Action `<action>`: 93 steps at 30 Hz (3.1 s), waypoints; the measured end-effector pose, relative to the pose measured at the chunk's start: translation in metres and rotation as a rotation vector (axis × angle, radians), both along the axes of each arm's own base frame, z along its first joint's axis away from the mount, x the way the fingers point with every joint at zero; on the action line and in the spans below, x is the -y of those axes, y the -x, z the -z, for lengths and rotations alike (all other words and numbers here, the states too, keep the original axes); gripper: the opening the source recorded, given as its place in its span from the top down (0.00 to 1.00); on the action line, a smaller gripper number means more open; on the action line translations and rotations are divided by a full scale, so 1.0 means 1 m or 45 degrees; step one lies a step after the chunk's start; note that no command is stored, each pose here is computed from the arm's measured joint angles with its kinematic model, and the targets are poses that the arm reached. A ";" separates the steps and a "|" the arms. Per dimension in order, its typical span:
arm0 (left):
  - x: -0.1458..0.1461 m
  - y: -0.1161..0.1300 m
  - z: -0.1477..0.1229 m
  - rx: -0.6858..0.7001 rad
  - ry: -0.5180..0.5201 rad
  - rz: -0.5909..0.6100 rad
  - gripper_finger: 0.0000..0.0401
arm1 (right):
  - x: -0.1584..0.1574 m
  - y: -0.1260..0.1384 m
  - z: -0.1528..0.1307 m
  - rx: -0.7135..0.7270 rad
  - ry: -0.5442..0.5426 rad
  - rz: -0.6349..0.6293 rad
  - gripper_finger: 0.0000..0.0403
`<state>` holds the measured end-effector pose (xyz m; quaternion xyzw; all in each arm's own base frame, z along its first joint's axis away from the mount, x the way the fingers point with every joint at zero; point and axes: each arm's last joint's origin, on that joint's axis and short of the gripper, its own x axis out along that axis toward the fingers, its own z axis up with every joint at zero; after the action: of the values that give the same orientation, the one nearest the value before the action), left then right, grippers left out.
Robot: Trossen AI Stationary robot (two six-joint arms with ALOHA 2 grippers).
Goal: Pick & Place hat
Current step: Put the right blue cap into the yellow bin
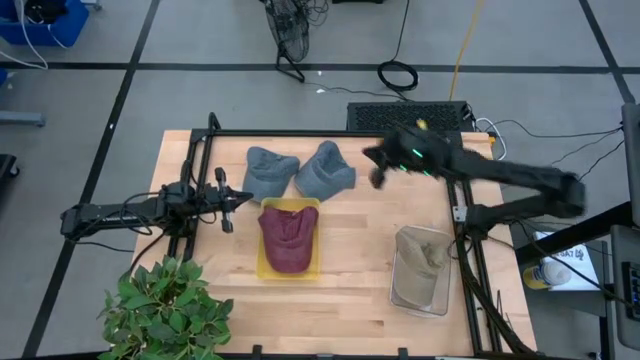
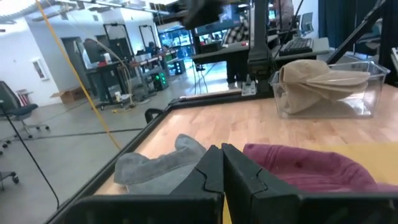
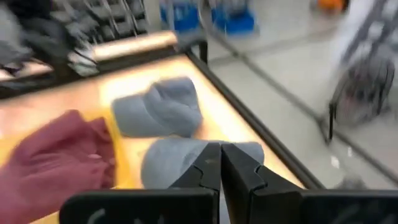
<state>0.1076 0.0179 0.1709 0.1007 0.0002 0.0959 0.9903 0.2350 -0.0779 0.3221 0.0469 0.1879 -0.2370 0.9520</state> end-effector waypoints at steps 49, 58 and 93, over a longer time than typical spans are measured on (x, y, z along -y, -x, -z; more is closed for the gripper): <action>-0.001 0.000 0.001 -0.018 -0.038 -0.048 0.99 | 0.091 -0.158 0.119 -0.557 -0.442 -0.098 0.48; -0.001 0.000 0.000 -0.018 -0.064 -0.049 0.99 | 0.088 -0.158 0.120 -0.576 -0.412 -0.048 0.48; -0.001 0.000 0.001 -0.022 -0.023 -0.051 0.99 | 0.094 -0.160 0.133 -0.625 -0.358 -0.220 0.98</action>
<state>0.1074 0.0191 0.1696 0.1104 0.0099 0.1149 0.9872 0.3948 -0.1723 0.1894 0.1035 0.4467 -0.1309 0.8790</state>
